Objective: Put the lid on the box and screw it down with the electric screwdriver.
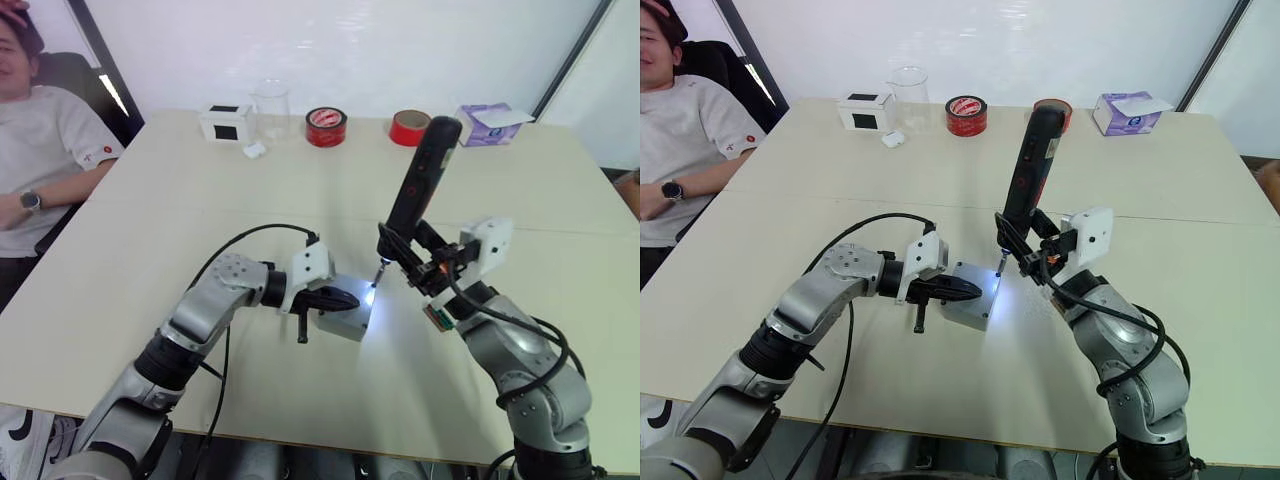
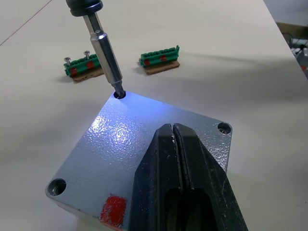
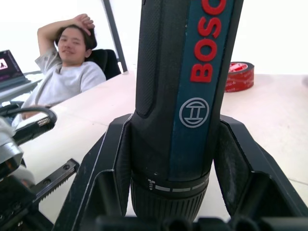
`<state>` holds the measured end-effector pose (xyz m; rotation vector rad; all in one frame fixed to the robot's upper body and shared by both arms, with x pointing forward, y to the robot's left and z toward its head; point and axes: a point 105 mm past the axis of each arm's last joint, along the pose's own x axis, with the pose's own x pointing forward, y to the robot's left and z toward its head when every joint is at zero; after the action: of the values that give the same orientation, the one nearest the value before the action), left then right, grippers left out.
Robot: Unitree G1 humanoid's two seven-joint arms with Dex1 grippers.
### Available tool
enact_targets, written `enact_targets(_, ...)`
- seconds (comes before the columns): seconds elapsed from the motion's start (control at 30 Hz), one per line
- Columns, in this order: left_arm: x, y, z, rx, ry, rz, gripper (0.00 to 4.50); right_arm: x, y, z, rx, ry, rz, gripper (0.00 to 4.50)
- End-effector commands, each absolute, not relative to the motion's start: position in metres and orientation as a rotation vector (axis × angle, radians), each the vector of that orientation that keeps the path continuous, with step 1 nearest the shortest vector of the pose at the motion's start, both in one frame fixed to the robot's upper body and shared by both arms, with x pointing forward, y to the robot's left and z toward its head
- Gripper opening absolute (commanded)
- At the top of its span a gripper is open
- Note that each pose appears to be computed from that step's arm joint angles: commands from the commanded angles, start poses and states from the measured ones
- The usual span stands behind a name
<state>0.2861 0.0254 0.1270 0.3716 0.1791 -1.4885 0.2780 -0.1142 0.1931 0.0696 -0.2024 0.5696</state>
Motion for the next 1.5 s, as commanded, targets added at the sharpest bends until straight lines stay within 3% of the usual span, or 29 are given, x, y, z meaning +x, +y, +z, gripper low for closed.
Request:
enact_targets(0.03,0.288,0.034,0.109,0.383,0.264,-1.458,0.0,0.27,-0.101,0.169,-0.003,-0.107,0.631,1.86)
enact_targets(0.5,0.289,0.038,0.094,0.37,0.311,-1.441,0.0,0.275,-0.099,0.128,-0.001,0.054,0.548,1.86)
enact_targets(1.27,0.286,0.034,0.091,0.365,0.314,-1.452,0.0,0.279,-0.098,0.137,0.001,0.025,0.529,1.86)
enact_targets(1.5,0.286,0.033,0.09,0.364,0.312,-1.456,0.0,0.281,-0.111,0.165,-0.022,-0.07,0.519,1.86)
